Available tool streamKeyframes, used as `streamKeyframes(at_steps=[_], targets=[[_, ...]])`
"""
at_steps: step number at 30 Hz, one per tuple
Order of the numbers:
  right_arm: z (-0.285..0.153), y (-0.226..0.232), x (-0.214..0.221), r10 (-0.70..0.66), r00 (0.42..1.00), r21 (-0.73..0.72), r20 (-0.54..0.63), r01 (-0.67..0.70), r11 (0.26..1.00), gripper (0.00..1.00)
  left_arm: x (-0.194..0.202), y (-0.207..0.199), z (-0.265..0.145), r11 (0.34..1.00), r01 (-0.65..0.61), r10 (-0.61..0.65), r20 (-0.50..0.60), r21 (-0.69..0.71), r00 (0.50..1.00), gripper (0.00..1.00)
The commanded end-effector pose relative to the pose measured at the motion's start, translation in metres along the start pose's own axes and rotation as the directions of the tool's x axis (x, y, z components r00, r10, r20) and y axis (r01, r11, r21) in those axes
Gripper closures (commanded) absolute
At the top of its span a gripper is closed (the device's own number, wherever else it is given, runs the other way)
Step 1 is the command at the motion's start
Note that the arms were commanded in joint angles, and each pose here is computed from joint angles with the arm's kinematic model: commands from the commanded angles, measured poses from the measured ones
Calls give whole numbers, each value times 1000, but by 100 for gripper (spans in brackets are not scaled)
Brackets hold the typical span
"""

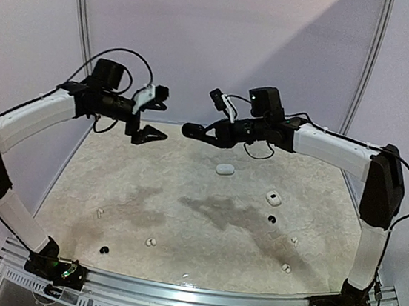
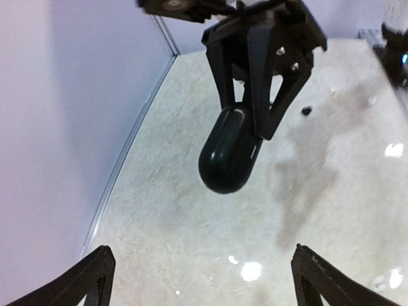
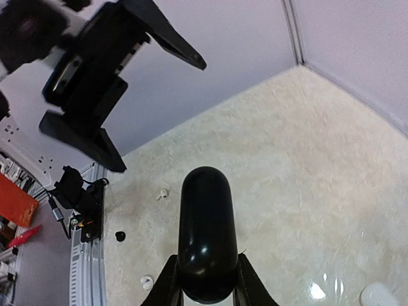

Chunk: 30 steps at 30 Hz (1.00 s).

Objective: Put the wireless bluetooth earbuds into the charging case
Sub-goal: Pass from the left arm to the right, then pass from the right arm to the left

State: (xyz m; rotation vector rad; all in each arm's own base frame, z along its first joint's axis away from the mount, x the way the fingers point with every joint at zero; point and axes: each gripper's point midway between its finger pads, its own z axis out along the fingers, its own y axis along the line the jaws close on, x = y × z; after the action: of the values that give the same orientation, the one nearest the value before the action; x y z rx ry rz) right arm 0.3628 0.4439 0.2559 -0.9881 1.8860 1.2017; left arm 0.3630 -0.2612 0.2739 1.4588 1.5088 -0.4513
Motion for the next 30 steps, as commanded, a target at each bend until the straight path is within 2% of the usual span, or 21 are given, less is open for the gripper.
streamKeyframes(at_steps=[1,5,8,16,23,26,30], targets=[[-47,68,-62,-387,884,-96,264,423,901,100,-48,-44,-35,935,280,-328,229,216,917,9],[-64,92,-82,-449,812,-107,373,518,849,100,-77,-47,-43,937,281,-341,374,206,863,26],[-68,101,-90,-438,799,-129,411,526,840,100,-92,-46,-40,942,280,-332,407,183,851,39],[-63,111,-84,-440,805,-161,398,533,831,100,-115,-37,-40,950,261,-311,473,169,824,39],[-56,112,-79,-479,794,-149,375,561,814,100,-124,-33,-29,942,269,-334,479,202,811,40],[-54,110,-78,-481,797,-143,366,559,817,100,-129,-32,-28,944,253,-326,491,212,808,44],[-54,108,-77,-482,799,-134,359,556,821,100,-129,-34,-26,942,250,-330,486,224,809,57]])
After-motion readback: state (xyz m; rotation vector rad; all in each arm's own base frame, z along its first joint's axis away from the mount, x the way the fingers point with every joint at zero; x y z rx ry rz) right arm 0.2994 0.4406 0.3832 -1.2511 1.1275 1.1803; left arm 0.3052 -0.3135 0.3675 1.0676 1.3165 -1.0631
